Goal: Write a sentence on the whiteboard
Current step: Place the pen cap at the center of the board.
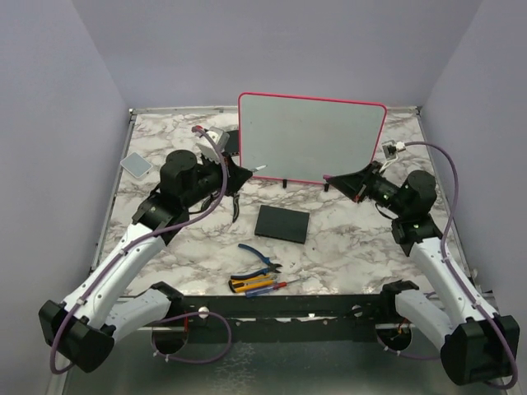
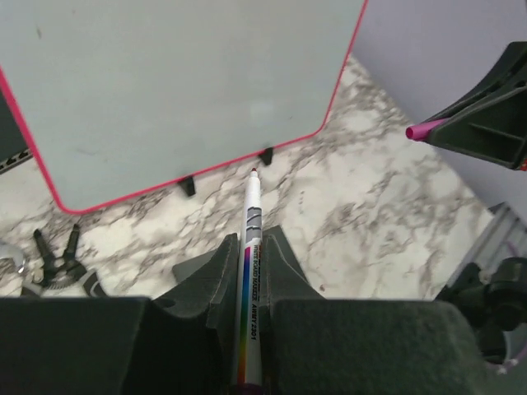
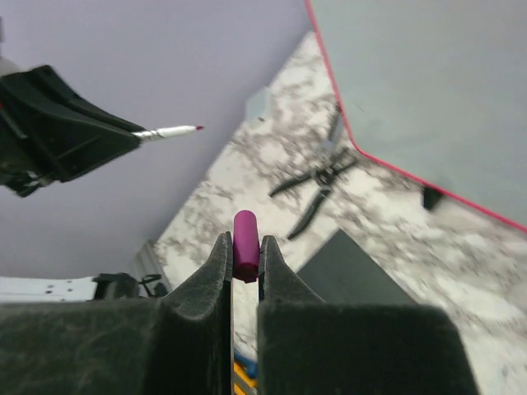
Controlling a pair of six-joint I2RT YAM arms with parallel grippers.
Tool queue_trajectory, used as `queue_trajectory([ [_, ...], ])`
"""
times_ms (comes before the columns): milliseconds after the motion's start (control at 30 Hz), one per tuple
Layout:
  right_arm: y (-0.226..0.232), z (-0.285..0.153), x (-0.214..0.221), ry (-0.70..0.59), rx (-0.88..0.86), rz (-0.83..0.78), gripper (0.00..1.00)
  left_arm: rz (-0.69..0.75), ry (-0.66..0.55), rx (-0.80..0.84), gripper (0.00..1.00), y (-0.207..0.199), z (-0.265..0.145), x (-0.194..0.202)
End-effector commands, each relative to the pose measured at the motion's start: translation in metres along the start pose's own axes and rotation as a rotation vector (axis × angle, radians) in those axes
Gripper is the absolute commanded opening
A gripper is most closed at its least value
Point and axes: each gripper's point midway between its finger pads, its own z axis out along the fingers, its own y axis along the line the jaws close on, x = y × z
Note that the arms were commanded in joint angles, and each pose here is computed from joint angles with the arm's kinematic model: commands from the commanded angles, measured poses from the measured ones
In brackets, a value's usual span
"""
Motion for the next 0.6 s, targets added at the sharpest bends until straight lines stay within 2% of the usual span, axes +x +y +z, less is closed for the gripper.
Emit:
queue_trajectory([
  [0,-0.068,-0.029,0.084,0.252,0.311,0.168,0.00,0.129,0.081,-0.128,0.00,0.035,0.007,0.018],
  [133,-0.086,-0.041,0.129,0.337,0.380,0.295,0.00,0.181,0.029,-0.146,0.00,0.040,0.010,0.007],
  [333,-0.113,-0.051,0.157,0.391,0.488,0.344,0.01,0.221,0.012,-0.164,0.00,0.048,0.013,0.010],
  [433,-0.125,-0.053,0.167,0.412,0.538,0.375,0.07,0.212,0.024,-0.169,0.00,0.052,0.016,0.018],
  [567,-0.139,-0.055,0.177,0.416,0.590,0.401,0.22,0.205,0.043,-0.168,0.00,0.055,0.018,0.029],
])
